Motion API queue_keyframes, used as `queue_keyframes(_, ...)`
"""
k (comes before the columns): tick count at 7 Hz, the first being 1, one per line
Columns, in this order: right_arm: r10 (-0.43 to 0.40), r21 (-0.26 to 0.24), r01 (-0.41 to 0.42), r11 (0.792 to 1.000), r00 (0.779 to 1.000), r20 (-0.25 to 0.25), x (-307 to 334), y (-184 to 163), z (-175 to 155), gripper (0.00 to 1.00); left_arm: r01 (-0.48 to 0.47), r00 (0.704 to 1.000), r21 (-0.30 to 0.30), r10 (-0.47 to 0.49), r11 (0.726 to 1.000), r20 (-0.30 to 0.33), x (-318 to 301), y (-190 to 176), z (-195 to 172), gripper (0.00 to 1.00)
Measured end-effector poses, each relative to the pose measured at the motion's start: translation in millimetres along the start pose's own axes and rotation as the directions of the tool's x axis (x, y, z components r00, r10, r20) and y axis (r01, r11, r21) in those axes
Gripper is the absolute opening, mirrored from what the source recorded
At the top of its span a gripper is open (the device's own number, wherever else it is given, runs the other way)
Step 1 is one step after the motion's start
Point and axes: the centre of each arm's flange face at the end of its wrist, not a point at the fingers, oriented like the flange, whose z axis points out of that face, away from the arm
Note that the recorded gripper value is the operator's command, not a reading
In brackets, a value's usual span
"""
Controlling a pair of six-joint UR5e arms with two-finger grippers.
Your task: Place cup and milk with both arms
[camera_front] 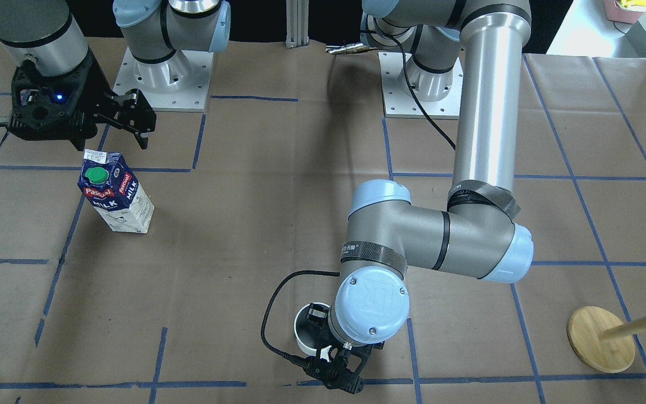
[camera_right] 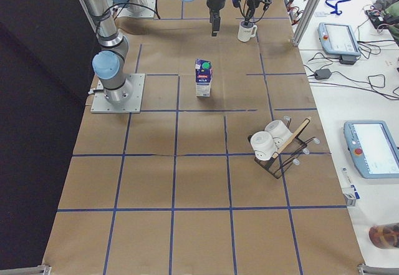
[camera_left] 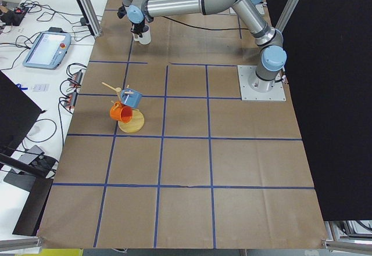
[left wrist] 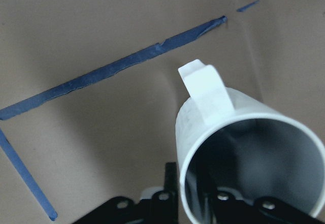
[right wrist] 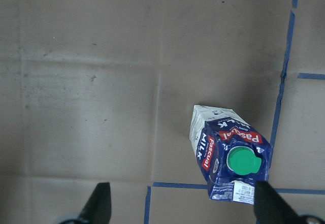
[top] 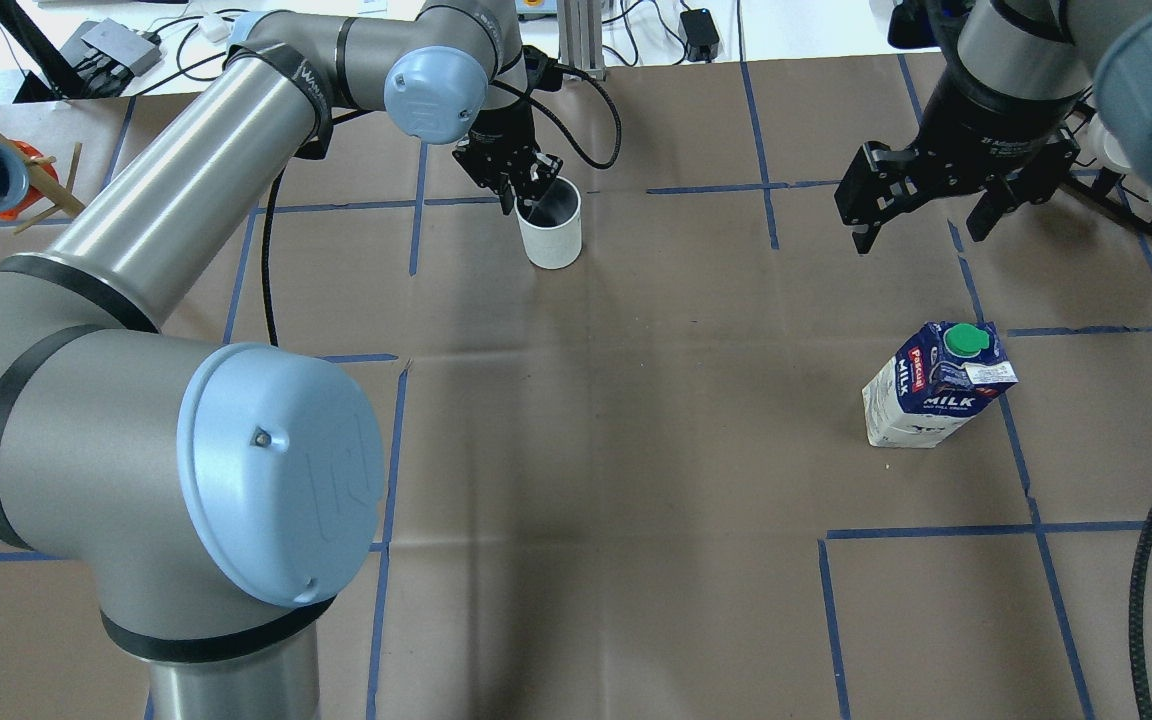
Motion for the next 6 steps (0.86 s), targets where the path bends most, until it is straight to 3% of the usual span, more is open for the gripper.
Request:
queue_keyframes(2, -0.022, -0.009, 0.022, 1.0, 1.0, 0.005, 38.9, 1.7, 8.8, 1.0, 0.004, 1.0, -0.034, -0.004, 0.999, -0.002, 2.2, 16.9, -29.5, 1.0)
queue_keyframes(4, -0.014, -0.024, 0.014, 1.0, 1.0, 0.02, 71.4, 19.6, 26.9, 1.0, 0.032, 0.999, -0.066, -0.031, 0.997, 0.016, -3.2, 79.2, -129.0, 1.0)
queue_keyframes(6, -0.006, -0.003, 0.006, 1.0, 1.0, 0.016, 77.1, 33.8, 49.6, 1.0, 0.081, 0.997, -0.1, -0.078, 0.992, 0.029, -6.5, 149.4, -207.8, 0.99)
